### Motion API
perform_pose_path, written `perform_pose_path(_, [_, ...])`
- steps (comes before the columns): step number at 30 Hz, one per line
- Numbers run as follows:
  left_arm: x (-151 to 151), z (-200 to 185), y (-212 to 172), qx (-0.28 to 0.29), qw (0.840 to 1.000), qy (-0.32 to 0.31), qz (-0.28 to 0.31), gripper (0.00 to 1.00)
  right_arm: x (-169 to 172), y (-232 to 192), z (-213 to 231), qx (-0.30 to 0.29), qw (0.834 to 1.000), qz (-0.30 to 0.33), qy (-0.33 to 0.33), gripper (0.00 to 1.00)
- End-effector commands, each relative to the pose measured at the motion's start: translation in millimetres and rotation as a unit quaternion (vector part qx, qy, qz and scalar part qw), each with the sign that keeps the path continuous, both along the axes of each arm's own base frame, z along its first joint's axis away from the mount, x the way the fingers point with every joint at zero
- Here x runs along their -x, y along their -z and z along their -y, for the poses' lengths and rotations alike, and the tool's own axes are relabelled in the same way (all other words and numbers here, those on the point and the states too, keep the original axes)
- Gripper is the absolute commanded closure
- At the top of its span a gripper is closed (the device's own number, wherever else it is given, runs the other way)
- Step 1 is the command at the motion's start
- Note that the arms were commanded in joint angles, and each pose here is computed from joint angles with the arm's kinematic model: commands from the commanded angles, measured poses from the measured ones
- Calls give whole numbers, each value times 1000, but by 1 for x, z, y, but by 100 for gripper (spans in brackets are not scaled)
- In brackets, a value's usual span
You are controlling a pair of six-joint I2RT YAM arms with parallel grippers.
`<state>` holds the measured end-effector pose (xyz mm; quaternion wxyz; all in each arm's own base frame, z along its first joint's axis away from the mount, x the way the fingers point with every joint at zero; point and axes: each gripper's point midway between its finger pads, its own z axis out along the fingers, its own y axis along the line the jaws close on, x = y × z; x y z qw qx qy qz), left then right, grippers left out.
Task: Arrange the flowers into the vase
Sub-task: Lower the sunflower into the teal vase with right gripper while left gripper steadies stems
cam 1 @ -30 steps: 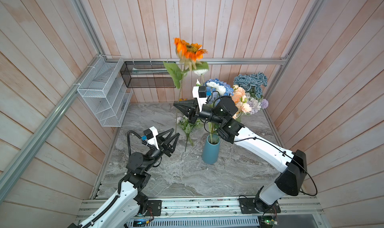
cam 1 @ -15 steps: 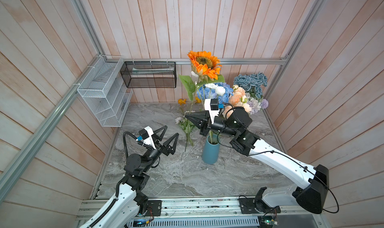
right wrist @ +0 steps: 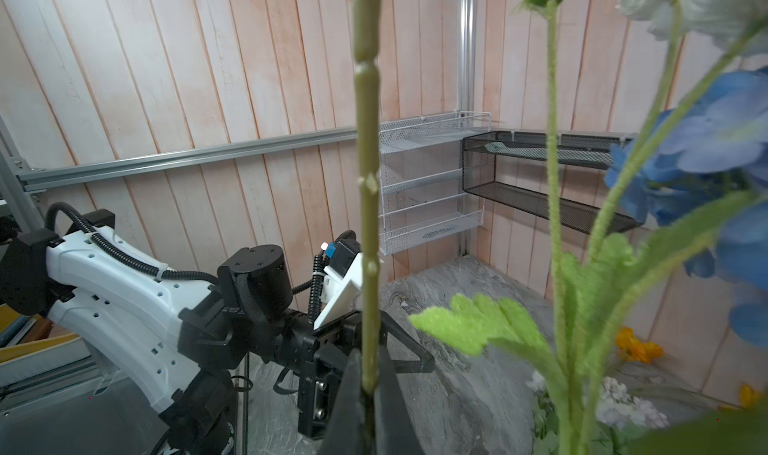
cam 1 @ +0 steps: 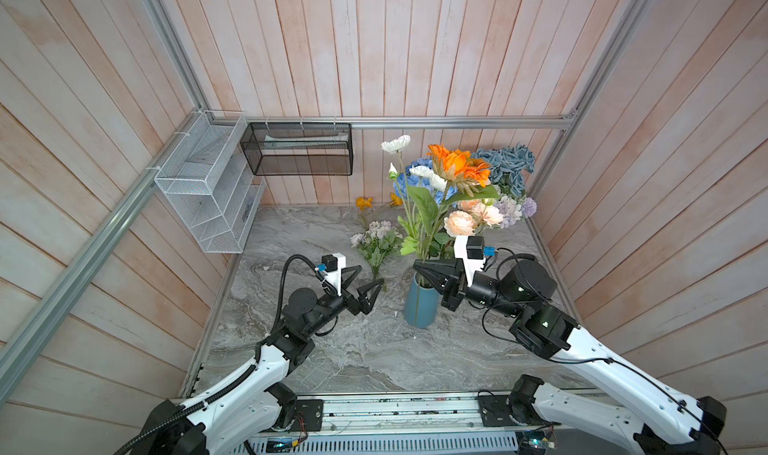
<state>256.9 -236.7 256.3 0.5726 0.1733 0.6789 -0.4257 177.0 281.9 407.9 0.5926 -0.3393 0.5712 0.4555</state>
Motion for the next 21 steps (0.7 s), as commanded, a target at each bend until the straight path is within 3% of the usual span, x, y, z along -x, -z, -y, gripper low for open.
perform_pose_path(1, [5, 16, -2, -16, 1000, 19, 19, 0, -16, 11, 21, 21, 997, -19, 68, 100])
perform_pose_path(10, [0, 65, -24, -26, 995, 81, 53, 0, -43, -6, 62, 21, 983, 24, 179, 100])
perform_pose_path(14, [-21, 70, -39, -31, 995, 49, 77, 2, -42, -26, 65, 4, 983, 58, 174, 100])
perform_pose_path(21, [-33, 87, -65, -32, 991, 61, 112, 9, -45, -56, 66, -10, 977, 111, 183, 100])
